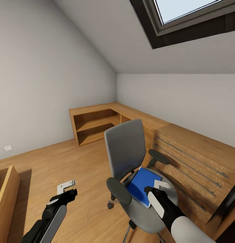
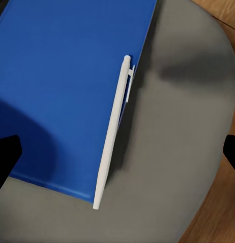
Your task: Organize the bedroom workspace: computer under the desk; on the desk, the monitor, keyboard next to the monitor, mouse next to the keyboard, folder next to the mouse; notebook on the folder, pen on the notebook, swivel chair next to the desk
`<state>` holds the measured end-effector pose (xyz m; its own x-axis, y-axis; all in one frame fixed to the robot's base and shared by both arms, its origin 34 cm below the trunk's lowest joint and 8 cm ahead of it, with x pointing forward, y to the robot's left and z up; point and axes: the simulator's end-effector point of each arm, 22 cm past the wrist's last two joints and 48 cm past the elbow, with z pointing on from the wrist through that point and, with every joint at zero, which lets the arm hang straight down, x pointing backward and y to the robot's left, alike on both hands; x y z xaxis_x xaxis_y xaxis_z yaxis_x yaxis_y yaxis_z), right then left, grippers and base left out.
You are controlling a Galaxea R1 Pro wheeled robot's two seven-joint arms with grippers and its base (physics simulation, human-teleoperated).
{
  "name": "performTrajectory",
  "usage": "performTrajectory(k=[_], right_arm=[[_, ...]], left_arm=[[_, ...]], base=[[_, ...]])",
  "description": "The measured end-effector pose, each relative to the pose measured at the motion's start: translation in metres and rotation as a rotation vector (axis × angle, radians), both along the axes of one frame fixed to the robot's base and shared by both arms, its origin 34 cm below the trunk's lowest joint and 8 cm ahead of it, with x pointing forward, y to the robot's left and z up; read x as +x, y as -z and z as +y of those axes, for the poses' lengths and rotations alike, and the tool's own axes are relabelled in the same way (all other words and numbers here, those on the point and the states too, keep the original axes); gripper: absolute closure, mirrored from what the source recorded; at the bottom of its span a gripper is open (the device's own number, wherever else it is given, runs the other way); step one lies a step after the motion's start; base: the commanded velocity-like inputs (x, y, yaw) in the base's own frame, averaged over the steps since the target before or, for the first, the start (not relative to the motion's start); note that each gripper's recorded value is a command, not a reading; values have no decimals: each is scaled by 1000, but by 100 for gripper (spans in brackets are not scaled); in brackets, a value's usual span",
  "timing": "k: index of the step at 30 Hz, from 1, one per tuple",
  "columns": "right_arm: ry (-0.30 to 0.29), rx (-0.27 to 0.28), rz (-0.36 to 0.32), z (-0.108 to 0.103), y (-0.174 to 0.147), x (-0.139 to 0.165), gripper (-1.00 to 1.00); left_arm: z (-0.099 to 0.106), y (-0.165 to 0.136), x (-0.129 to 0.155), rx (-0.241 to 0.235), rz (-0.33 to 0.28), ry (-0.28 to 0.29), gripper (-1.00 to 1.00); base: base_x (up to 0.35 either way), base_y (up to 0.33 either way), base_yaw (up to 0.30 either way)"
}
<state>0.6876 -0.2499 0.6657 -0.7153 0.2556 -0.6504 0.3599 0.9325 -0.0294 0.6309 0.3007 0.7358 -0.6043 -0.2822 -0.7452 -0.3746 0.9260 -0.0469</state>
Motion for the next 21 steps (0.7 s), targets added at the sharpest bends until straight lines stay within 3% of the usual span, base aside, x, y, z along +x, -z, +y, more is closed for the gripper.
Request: performTrajectory(k=[11,21], right_arm=[[-1,-1,0,0,0,0,-100],[-1,-5,-1,-1,0,0,-100]], left_arm=[[2,11,-5,4,26,-4,-100],[3,15,-7,5,36,-4,-100]], base=[[6,0,0],[119,0,0]])
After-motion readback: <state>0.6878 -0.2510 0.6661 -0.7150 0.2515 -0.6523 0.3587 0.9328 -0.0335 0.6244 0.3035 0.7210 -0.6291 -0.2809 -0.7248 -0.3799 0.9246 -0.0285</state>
